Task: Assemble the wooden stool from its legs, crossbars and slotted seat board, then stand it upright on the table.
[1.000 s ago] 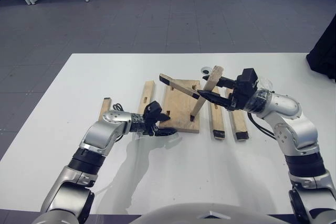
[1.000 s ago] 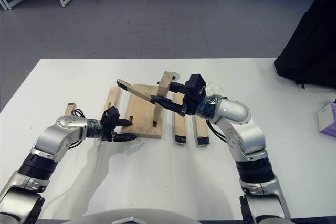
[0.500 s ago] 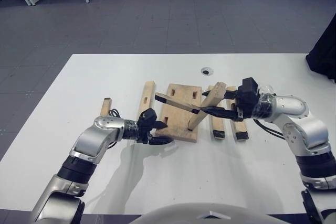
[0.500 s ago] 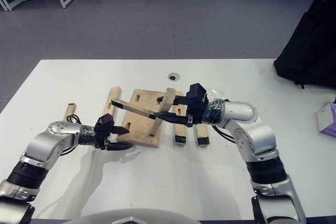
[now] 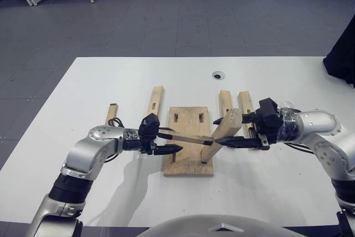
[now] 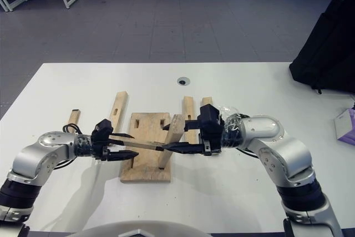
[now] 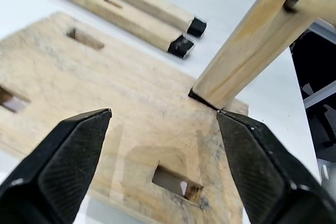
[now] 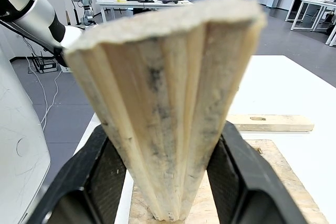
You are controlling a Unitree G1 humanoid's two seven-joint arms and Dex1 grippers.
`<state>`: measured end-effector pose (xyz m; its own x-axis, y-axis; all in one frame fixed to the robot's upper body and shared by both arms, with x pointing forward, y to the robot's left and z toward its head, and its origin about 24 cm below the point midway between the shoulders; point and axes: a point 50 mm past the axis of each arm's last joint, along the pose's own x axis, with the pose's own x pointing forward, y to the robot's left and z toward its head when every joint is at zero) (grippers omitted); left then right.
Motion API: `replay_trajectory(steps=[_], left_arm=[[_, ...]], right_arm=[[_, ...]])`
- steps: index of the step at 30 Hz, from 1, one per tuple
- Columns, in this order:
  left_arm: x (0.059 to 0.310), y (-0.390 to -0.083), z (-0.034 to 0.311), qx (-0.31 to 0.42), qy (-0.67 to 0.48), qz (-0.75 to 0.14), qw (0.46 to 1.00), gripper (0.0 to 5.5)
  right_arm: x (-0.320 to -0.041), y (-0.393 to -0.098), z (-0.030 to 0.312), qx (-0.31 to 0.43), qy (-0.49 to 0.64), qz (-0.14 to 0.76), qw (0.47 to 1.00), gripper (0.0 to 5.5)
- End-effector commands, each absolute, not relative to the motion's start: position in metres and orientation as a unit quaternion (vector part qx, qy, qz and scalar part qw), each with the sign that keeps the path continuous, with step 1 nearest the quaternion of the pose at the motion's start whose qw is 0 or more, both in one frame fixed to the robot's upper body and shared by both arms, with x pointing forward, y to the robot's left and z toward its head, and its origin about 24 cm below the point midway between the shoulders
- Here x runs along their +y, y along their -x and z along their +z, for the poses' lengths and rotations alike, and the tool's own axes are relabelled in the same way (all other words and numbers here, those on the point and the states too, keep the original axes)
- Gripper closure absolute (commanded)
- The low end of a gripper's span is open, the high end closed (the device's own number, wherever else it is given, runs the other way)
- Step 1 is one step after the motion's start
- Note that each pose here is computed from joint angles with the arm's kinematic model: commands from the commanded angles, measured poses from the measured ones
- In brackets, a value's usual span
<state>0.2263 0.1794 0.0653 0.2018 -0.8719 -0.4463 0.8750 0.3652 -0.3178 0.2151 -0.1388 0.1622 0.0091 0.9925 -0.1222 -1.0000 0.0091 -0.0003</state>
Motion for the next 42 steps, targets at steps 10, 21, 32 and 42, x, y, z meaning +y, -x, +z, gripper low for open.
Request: replay_trajectory(steps=[10, 21, 32, 42], left_arm=[[0.177, -0.218, 0.032, 0.341, -0.041, -0.554, 0.758, 1.78], [0.175, -0.229, 0.066, 0.267, -0.042, -0.554, 0.787, 1.78], [0.172, -0.23, 0.076, 0.236, -0.019, -0.566, 0.79, 1.78], [0.164, -0.232, 0.074, 0.228, -0.021, -0.565, 0.793, 1.78]], right_arm=[[-0.153, -0.24, 0.203, -0.039, 0.026, 0.645, 0.763, 3.48], [-0.142, -0.229, 0.154, 0.031, 0.02, 0.65, 0.759, 3.48], [-0.155, -0.252, 0.195, -0.058, 0.003, 0.601, 0.797, 3.48], [-0.16, -0.292, 0.209, -0.128, 0.037, 0.493, 0.86, 3.49]])
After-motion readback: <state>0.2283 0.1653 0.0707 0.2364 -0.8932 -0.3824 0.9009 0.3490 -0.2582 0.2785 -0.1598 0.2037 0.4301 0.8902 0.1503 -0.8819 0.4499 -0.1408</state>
